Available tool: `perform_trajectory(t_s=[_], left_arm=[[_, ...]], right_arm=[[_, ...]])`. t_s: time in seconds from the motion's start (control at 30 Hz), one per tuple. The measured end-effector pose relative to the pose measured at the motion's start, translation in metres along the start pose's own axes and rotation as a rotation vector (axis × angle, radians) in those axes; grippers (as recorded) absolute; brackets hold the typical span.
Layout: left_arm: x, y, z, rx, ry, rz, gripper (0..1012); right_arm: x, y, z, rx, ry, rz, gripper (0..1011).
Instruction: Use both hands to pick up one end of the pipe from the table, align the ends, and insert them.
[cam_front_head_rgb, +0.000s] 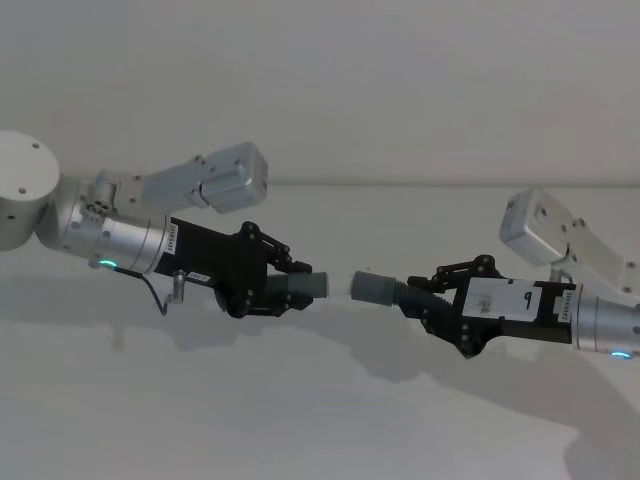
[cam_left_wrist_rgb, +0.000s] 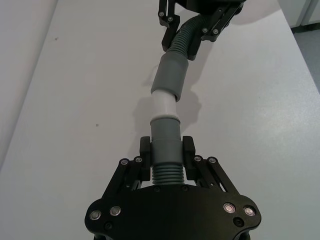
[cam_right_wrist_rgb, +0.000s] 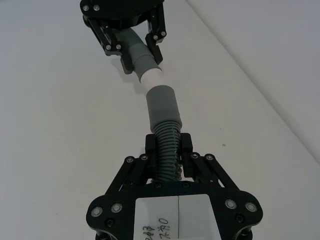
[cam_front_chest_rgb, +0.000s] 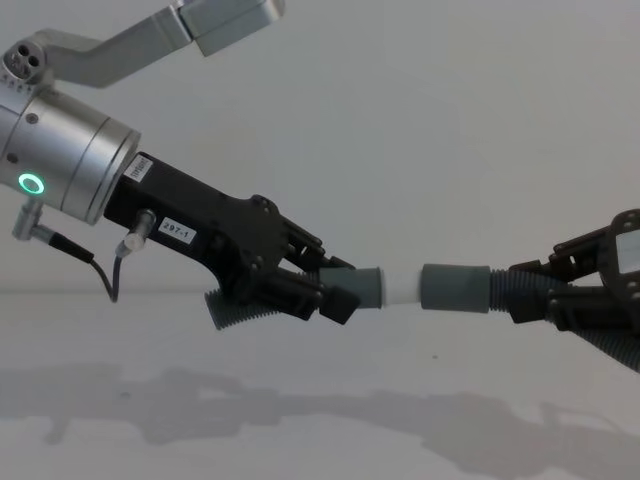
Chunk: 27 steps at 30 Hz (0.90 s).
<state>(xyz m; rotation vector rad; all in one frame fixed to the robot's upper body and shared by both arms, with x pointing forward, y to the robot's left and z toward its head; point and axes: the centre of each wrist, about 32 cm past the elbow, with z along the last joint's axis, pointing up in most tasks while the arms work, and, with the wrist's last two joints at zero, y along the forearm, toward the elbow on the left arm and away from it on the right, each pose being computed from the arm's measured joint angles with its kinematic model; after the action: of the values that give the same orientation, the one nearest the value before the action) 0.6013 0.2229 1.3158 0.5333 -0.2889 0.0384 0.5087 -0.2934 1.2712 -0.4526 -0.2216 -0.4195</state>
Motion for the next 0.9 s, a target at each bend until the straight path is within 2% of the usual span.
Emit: perform_trajectory(t_s=[0.9], left_arm=[[-0.0003,-0.0033,0.0011,-0.012,-0.003,-0.007,364]], right_arm=[[0.0000,0.0002,-0.0008,0.009,0.003,0.009,274]])
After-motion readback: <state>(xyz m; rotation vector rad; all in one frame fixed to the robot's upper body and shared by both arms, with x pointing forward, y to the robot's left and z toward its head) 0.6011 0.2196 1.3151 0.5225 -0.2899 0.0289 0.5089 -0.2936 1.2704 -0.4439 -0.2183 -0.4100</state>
